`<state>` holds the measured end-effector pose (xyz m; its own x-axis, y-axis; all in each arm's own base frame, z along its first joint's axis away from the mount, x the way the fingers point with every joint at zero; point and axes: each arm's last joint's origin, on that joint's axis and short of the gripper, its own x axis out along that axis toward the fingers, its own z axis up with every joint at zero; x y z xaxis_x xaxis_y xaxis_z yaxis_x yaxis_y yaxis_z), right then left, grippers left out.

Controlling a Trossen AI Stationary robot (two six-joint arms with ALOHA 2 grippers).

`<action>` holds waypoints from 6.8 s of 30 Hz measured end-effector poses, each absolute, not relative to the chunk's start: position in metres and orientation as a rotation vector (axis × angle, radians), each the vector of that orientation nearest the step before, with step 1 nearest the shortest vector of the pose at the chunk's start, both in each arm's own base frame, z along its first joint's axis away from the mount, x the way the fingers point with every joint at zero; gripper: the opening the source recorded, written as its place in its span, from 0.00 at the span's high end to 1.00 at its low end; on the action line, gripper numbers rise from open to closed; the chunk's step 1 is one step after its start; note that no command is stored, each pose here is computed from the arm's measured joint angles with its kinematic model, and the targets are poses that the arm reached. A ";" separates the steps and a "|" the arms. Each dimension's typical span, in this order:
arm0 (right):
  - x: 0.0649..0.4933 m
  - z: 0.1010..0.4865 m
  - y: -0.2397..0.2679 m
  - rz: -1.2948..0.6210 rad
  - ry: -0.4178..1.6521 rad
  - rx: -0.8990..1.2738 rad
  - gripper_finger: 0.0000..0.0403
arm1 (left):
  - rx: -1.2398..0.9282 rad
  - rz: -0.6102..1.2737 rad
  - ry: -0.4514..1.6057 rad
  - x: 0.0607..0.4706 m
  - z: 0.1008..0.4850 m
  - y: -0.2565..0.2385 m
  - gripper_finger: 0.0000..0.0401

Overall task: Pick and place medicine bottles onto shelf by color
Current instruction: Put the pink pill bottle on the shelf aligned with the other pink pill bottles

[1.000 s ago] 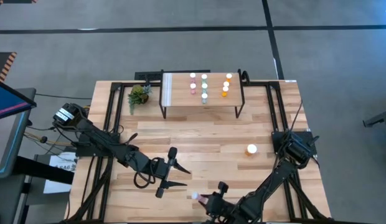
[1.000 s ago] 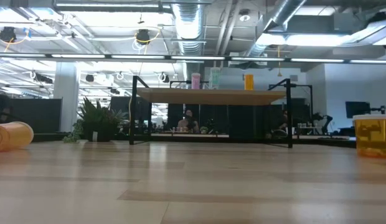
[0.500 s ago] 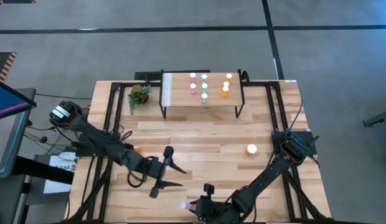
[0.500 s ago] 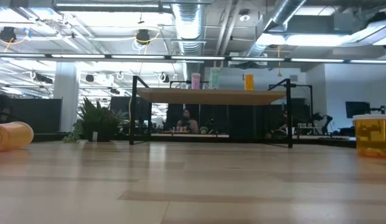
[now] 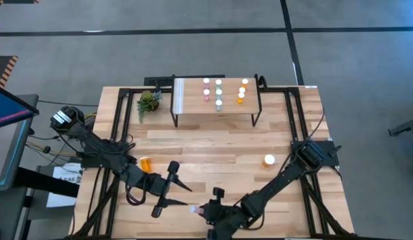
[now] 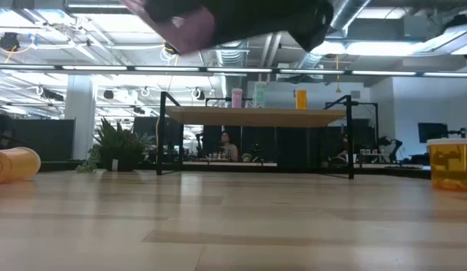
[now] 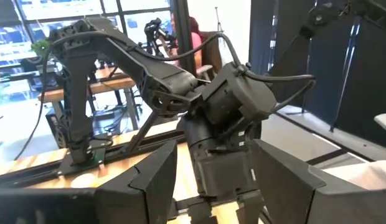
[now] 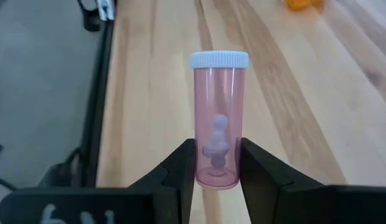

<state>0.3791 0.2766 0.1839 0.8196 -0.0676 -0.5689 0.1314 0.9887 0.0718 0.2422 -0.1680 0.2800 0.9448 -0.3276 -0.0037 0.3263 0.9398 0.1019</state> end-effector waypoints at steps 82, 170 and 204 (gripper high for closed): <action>0.302 0.195 0.214 0.052 0.163 0.258 0.69 | -0.137 -0.308 0.155 0.305 0.236 -0.156 0.28; 0.312 0.195 0.199 -0.025 0.149 0.270 0.69 | -0.135 -0.240 0.176 0.306 0.233 -0.154 0.54; 0.312 0.195 0.200 -0.029 0.156 0.337 0.54 | -0.128 -0.247 0.182 0.306 0.232 -0.154 0.73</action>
